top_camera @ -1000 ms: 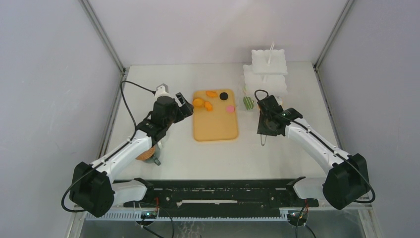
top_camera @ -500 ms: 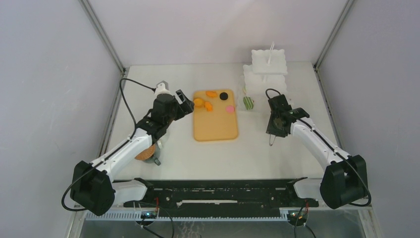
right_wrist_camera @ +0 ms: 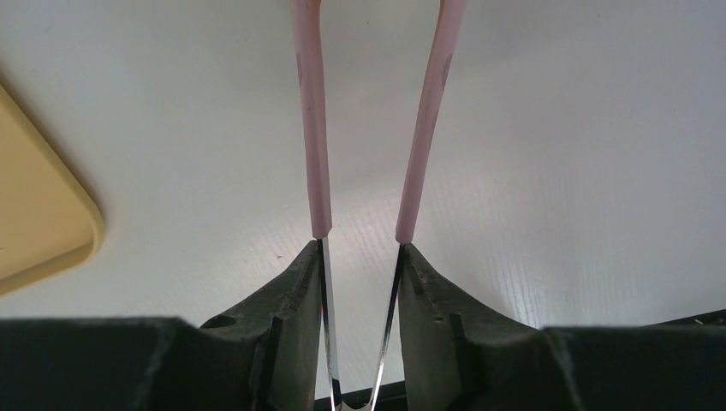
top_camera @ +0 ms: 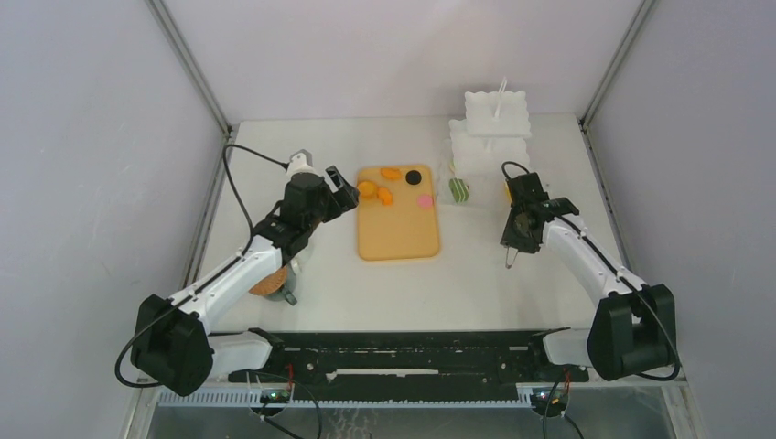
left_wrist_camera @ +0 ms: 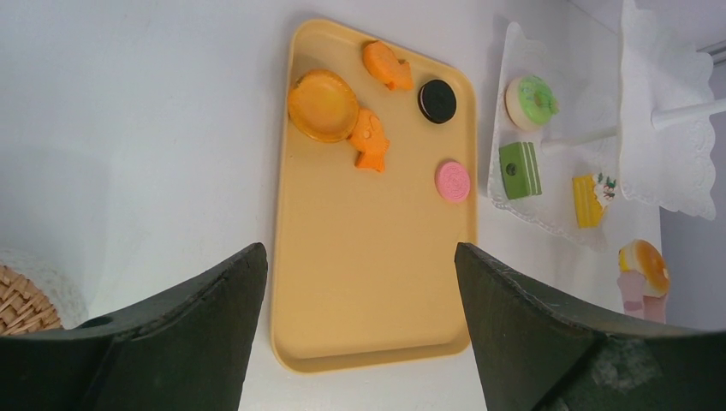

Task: Serve the afternoon tea
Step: Place the desert on the desert table.

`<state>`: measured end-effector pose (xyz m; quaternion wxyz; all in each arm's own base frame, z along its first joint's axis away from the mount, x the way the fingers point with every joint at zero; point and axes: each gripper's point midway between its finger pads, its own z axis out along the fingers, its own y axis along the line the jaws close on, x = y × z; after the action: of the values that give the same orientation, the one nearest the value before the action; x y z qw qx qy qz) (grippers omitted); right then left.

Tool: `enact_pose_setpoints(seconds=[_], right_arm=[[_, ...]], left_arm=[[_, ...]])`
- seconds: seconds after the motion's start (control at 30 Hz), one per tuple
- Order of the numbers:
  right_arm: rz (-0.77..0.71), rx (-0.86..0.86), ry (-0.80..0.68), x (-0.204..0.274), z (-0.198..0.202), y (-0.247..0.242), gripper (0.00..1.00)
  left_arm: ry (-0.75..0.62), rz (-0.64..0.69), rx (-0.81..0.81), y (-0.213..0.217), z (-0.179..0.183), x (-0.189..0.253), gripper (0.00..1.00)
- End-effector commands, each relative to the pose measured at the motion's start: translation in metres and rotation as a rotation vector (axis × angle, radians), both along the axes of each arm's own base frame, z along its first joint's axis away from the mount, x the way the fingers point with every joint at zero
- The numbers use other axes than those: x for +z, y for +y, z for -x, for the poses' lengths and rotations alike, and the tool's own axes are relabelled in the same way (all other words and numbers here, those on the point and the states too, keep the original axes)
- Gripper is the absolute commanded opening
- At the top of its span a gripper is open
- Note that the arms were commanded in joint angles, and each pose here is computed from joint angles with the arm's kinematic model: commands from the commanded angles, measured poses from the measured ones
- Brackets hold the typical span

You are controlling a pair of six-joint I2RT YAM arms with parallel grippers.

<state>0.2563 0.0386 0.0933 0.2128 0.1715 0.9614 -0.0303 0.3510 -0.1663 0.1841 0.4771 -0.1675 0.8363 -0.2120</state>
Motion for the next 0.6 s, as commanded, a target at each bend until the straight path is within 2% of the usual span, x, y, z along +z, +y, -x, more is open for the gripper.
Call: enact_pose_setpoints(seconds=[0.0, 0.57], right_arm=[[-0.005, 0.009, -0.019, 0.000, -0.009, -0.001, 0.23], [-0.033, 0.013, 0.017, -0.018, -0.027, 0.006, 0.23]], left_arm=[[-0.082, 0.032, -0.011, -0.008, -0.011, 0.033, 0.85], [-0.076, 0.018, -0.012, -0.007, -0.011, 0.028, 0.85]])
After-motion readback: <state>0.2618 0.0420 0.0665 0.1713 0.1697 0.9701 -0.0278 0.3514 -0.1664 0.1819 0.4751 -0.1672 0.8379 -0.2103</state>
